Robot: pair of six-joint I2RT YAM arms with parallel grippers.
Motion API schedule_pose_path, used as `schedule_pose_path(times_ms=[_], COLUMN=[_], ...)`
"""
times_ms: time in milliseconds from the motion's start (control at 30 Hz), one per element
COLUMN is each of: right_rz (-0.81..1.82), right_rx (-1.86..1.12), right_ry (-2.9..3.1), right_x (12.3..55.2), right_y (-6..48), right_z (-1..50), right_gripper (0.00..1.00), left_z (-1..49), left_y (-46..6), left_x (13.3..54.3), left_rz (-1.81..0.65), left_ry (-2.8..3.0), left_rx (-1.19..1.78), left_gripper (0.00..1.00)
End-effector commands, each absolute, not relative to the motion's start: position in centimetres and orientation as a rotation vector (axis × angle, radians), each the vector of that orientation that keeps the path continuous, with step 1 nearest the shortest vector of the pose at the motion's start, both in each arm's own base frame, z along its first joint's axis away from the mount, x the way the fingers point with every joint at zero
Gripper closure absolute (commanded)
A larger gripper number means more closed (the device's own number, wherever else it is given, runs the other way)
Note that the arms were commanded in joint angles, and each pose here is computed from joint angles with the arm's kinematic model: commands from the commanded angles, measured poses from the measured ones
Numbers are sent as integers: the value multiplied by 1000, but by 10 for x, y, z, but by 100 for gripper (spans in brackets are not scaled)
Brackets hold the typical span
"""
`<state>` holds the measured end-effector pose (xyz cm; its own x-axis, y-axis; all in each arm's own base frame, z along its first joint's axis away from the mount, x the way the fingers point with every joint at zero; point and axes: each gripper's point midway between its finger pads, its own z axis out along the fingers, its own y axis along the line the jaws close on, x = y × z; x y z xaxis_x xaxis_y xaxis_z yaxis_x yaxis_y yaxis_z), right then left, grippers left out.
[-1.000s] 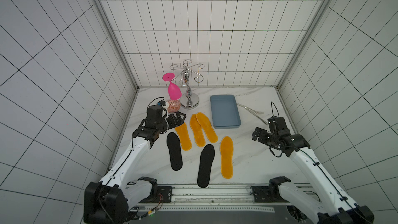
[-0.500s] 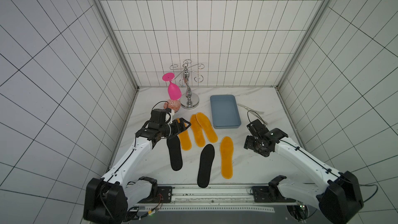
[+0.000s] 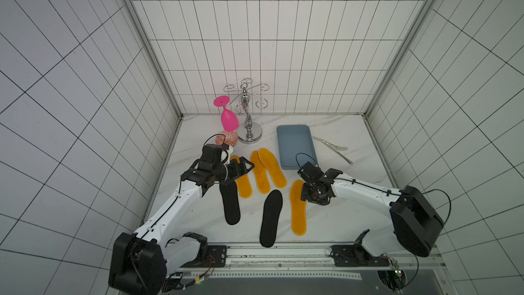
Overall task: Put the insoles into the storage box
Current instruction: Pick up the insole from the center of the board, then place the insole in the storage box.
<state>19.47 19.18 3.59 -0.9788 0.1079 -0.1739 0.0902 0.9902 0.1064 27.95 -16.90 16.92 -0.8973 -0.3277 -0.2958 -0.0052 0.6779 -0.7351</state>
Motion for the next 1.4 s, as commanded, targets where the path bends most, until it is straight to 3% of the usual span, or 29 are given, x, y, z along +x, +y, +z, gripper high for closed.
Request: schedule_pose_path(times_ms=[0,333,467,533,633,967,1367], right_rz=[186,184,107,88,115,248,492], right_rx=[150,125,130,135,136,98,370], right_ry=[2934,2995,3032,3047,3029,2825,2696], right_x=[205,204,198,194,193,214,249], right_y=[206,217,208,204,203,202,212], right_z=[39,3,-20,-27,-21,83,148], right_gripper=[45,59,76,91,99,100,100], left_z=[165,154,149,146,144,167,210], left_y=[-168,-168,-167,-167,-168,-186,-294], left_x=[275,271,267,265,262,265,255], left_rz=[-1073,-1067,-1064,-1072,-1081,-1144,-1334], left_ry=[2497,2526,2536,2541,2546,2472,2320], left_rx=[-264,-268,-274,-274,-272,-242,-86], left_gripper=[5,5,5,6,5,8,17])
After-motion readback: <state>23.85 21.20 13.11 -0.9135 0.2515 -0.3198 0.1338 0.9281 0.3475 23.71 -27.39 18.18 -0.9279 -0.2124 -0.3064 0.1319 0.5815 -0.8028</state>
